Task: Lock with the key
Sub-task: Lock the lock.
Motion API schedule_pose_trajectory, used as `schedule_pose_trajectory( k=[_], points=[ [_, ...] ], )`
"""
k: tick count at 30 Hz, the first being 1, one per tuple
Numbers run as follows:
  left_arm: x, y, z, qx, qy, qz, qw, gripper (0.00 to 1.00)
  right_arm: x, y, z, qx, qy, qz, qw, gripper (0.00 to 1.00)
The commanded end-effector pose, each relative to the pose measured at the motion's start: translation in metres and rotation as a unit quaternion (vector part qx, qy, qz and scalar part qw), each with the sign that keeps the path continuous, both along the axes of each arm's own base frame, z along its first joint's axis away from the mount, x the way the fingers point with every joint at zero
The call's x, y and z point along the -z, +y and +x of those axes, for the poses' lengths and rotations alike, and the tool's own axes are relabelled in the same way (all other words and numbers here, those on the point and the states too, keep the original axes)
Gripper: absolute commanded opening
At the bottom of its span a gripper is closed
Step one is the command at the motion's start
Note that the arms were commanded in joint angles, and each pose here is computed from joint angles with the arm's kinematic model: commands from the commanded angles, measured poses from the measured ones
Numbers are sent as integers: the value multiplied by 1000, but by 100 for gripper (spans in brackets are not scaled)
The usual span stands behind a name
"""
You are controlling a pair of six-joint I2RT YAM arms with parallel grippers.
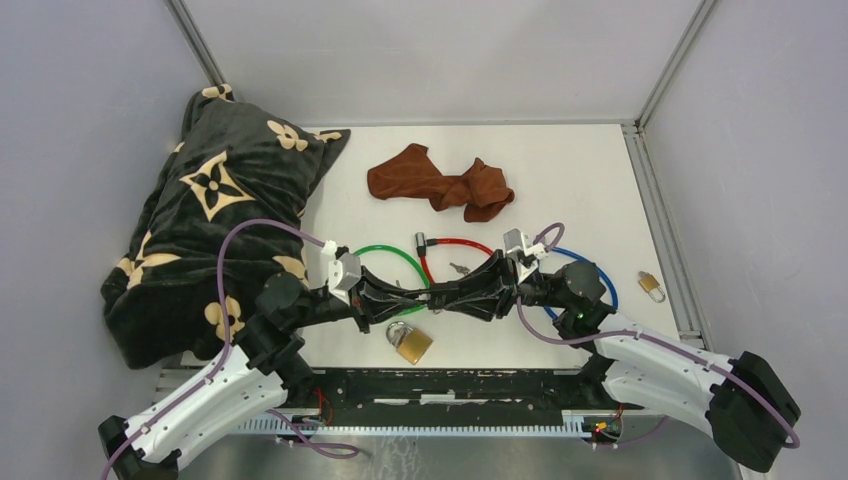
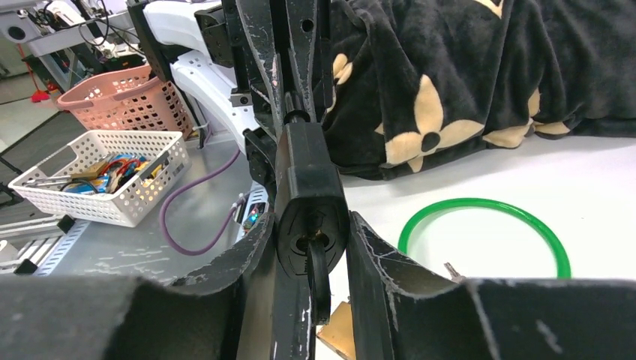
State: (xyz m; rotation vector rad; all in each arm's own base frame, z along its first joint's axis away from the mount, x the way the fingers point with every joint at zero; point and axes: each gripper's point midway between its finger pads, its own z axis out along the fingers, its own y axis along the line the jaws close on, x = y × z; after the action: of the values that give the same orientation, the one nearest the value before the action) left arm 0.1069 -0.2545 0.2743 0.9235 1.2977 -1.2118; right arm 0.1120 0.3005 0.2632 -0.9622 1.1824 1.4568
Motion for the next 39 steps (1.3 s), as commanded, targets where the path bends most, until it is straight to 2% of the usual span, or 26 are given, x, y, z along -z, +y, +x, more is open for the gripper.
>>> schedule_pose_trajectory(
  k=[1,4,12,17,20,25,28,39],
  points=[
    [-44,2,2,-11,-25,-65,998,2,-47,4,-11,-20,-27,62,998,15],
    [-42,1,5,-15,-6,-71,997,2,-49,17,-13,-16,-30,53,998,0],
    [-28,-4,1,1,22,-64,998,2,-70,32,-15,-11,-43,67,997,0],
    [2,-4,6,-14,53,-47,997,2,-88,34,-6,17,-33,80,996,0],
    [7,-7,8,-17,66,-50,996,2,-80,45,-1,24,-30,52,998,0],
    [-11,-7,11,-22,43,-63,997,2,-54,55,9,33,-7,14,999,0],
    [-13,-8,10,-19,37,-63,997,2,-50,61,8,23,-2,10,1000,0],
    [14,-18,6,-8,90,-42,995,2,-58,79,-10,-18,-25,2,1000,0]
  ],
)
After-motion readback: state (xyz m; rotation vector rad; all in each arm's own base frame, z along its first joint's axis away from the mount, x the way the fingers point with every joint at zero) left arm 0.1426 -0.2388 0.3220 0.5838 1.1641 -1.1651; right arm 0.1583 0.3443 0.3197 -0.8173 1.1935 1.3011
